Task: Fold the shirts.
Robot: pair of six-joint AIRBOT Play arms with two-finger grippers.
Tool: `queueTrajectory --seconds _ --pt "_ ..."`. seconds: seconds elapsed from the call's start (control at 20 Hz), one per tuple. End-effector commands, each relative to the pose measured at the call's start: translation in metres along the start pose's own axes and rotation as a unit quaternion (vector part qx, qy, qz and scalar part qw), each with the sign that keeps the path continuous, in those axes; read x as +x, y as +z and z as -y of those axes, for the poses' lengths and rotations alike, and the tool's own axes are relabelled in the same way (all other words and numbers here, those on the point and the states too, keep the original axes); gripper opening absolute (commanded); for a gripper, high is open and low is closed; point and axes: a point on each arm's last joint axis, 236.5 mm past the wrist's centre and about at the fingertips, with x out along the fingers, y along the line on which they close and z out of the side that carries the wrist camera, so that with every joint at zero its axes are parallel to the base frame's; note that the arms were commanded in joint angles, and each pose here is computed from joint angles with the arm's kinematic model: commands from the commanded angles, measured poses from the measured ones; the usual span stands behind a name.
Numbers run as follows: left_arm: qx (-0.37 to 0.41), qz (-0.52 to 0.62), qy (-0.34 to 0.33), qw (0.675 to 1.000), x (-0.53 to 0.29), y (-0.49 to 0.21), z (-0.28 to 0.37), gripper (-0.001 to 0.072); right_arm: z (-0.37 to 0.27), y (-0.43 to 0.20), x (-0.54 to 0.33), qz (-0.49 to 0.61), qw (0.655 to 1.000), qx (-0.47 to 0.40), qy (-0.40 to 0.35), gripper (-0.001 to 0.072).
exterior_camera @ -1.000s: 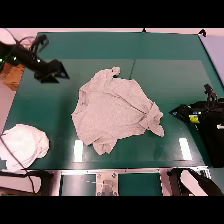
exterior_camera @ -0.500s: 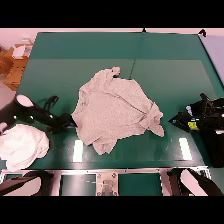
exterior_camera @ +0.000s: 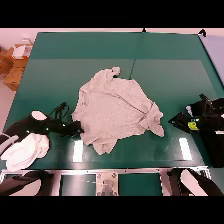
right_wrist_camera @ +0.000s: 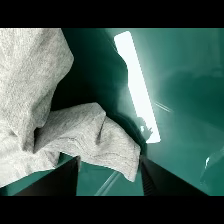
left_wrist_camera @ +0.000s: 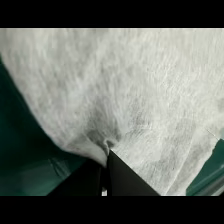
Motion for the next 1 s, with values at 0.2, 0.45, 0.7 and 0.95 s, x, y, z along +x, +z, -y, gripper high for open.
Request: queueTrajectory --seconds 0.2,0.45,0.7,0.95 --pt "0.071 0.014 0.033 0.997 -0.019 0.028 0.008 0.0023 0.022 -0.046 0.028 -0.058 0.996 0.072 -0.017 0.0496" --pt "0.07 0.006 0.031 0.997 -0.019 0.024 0.009 0.0023 0.025 -0.048 0.051 -0.054 0.994 0.094 0.0 0.0442" --pt "0.07 -0.003 0.029 0.997 -0.019 0.019 0.01 0.0023 0.012 -0.041 0.062 -0.054 0.995 0.076 0.042 0.0102" --pt "0.106 -0.009 0.011 0.994 -0.039 0.03 0.039 0.0022 -0.055 -0.041 0.037 -0.076 0.98 0.057 0.176 0.0013"
